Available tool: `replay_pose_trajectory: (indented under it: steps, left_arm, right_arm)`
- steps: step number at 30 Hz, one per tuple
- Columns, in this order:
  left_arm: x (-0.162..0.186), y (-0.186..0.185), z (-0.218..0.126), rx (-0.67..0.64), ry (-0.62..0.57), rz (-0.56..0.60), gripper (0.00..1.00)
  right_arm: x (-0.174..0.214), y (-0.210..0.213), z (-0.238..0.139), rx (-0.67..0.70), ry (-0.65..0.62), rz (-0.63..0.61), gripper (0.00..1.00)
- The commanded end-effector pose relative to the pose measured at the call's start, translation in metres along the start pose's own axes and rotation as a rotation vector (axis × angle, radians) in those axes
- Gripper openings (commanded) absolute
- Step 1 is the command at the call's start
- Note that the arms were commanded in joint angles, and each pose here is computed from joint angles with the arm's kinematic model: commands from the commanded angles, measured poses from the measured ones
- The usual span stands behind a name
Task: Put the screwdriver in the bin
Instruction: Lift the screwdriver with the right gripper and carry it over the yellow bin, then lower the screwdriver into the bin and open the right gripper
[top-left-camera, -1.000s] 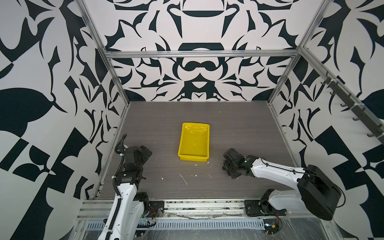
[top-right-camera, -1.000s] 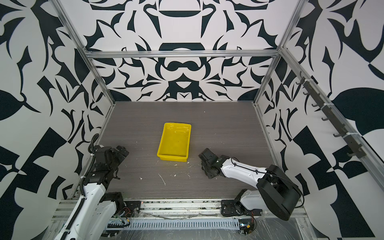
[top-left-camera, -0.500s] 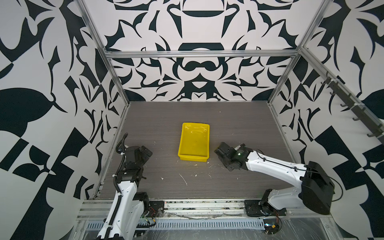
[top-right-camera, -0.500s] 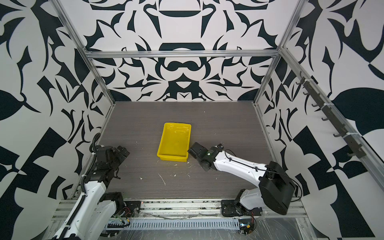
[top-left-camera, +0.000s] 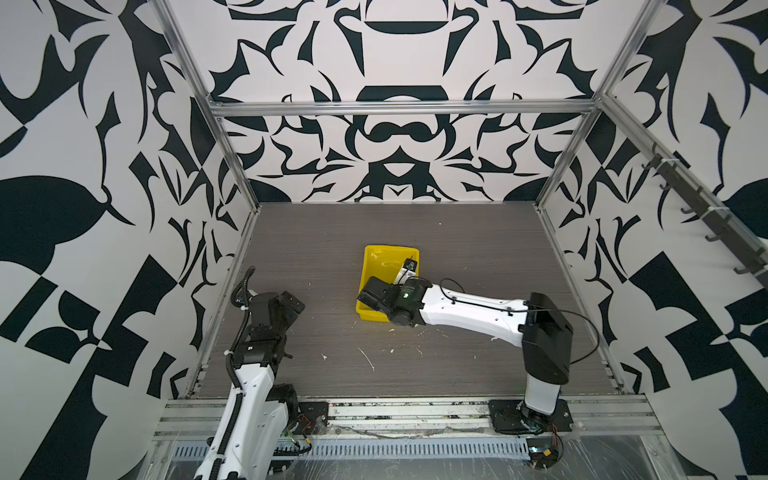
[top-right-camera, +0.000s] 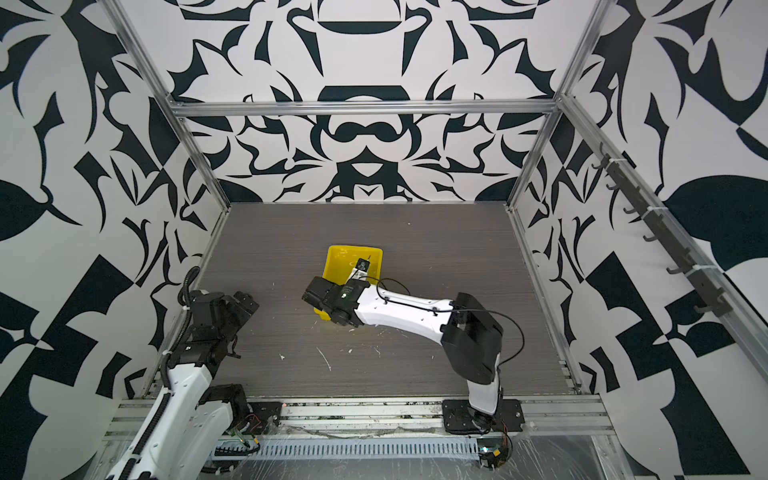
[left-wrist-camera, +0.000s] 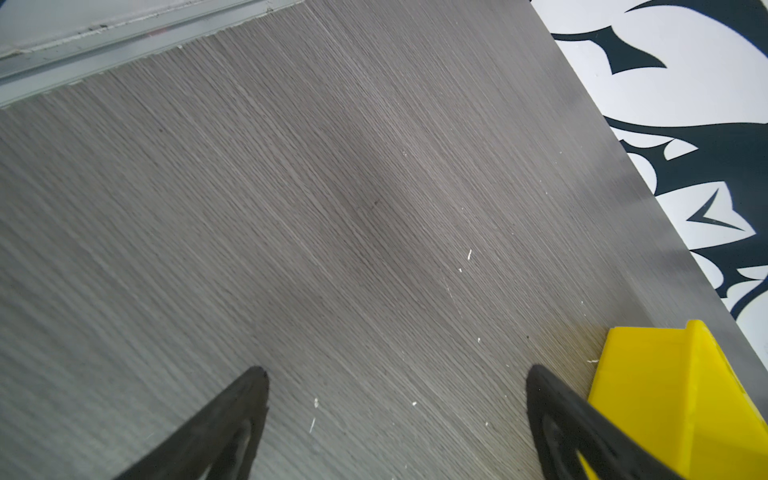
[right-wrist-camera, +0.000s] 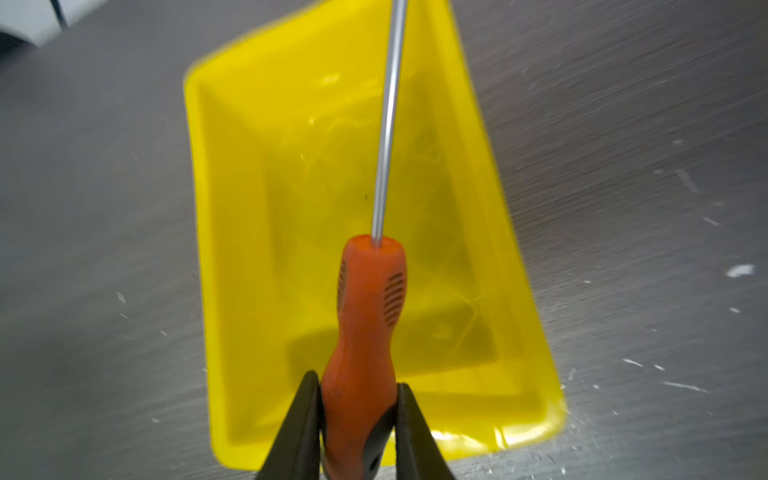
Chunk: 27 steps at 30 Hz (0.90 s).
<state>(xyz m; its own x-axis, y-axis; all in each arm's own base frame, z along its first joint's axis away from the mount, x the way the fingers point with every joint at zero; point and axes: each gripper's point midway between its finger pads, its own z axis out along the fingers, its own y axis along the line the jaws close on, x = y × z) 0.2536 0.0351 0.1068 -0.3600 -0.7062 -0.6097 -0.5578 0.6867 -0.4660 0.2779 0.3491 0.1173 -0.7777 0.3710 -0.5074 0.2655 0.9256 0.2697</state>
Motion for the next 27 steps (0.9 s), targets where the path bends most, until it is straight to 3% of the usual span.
replay_pose_trajectory:
  steps: [1, 11, 16, 20, 27]
  left_arm:
    - [0.001, 0.004, 0.0, -0.009, -0.007, -0.015, 0.99]
    - [0.001, 0.004, -0.002, -0.003, -0.013, -0.018, 0.99]
    - [0.001, 0.007, -0.002, -0.013, -0.017, -0.025, 0.99]
    - [0.0, 0.008, -0.002, -0.019, -0.018, -0.029, 1.0]
    - [0.002, 0.008, 0.001, -0.028, -0.004, -0.028, 0.99]
  right_arm:
    - [-0.011, 0.024, 0.001, -0.078, 0.066, -0.066, 0.18]
    - [-0.025, 0.012, 0.024, -0.08, 0.15, -0.047, 0.23]
    - [-0.029, 0.015, 0.028, -0.103, 0.183, -0.04, 0.39]
    - [-0.037, 0.018, 0.018, -0.117, 0.177, -0.041, 0.48]
    - [-0.057, 0.015, -0.01, -0.176, 0.122, -0.038, 0.49]
